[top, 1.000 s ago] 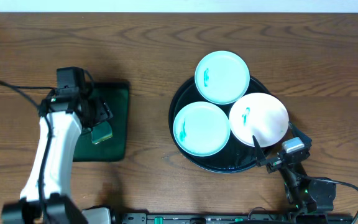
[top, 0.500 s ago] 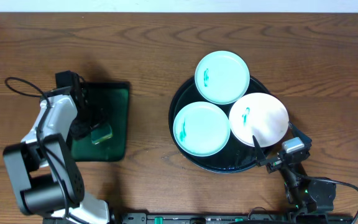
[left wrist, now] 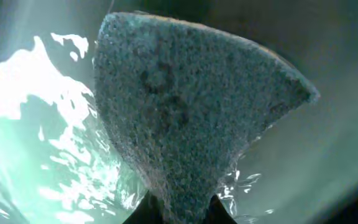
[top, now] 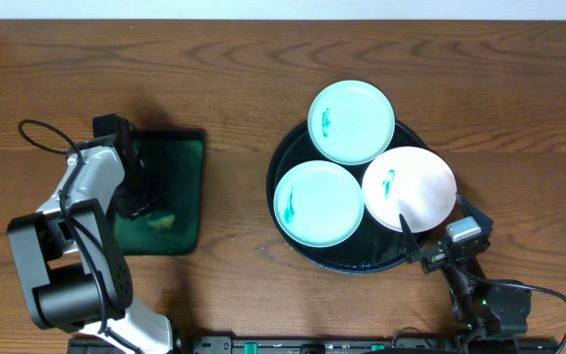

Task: Clean dirty plates on tray and stack at the side
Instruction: 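Grasp the green sponge from the green tray with the left gripper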

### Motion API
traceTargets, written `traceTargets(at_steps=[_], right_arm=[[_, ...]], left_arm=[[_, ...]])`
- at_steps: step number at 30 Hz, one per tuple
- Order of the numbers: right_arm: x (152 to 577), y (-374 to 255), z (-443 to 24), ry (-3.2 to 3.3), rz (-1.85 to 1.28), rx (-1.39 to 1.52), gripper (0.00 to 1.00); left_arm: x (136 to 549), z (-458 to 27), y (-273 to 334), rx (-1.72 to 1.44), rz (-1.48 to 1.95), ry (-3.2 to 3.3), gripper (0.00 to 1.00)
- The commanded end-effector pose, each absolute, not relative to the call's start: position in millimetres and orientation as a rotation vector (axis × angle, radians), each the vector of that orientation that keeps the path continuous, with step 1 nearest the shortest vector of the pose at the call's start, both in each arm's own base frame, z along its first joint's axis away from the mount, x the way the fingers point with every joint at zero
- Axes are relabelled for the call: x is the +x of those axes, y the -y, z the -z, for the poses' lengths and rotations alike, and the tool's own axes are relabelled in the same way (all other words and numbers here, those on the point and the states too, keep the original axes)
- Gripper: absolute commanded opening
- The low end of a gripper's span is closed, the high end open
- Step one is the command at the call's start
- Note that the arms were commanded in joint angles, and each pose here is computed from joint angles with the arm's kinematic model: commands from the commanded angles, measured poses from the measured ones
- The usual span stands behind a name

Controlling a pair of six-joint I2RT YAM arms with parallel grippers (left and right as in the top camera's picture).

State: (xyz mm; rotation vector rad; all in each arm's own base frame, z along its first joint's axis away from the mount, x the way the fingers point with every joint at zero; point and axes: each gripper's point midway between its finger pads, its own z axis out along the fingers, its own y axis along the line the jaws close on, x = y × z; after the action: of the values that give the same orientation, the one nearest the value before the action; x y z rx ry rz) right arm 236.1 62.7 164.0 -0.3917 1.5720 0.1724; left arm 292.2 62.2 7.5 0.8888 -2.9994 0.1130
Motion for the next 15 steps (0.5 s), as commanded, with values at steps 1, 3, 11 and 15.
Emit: traceTargets(at_steps=[1, 3, 11, 15], right_arm=[[237, -58, -163, -1.573, -0.146, -0.387, 0.99], [237, -58, -163, -1.573, -0.146, -0.387, 0.99], [237, -58, -163, -1.573, -0.146, -0.387, 0.99], [237, -58, -163, -1.573, -0.146, -0.387, 0.99]], left_arm=[[304, -38, -67, 0.892, -0.101, 3.066, 0.07], [304, -54, -68, 0.899, -0.104, 3.098, 0.07], [307, -70, -74, 0.926, -0.057, 3.211, 0.07], [300, -56, -72, 0.914, -0.054, 3.168, 0.07]])
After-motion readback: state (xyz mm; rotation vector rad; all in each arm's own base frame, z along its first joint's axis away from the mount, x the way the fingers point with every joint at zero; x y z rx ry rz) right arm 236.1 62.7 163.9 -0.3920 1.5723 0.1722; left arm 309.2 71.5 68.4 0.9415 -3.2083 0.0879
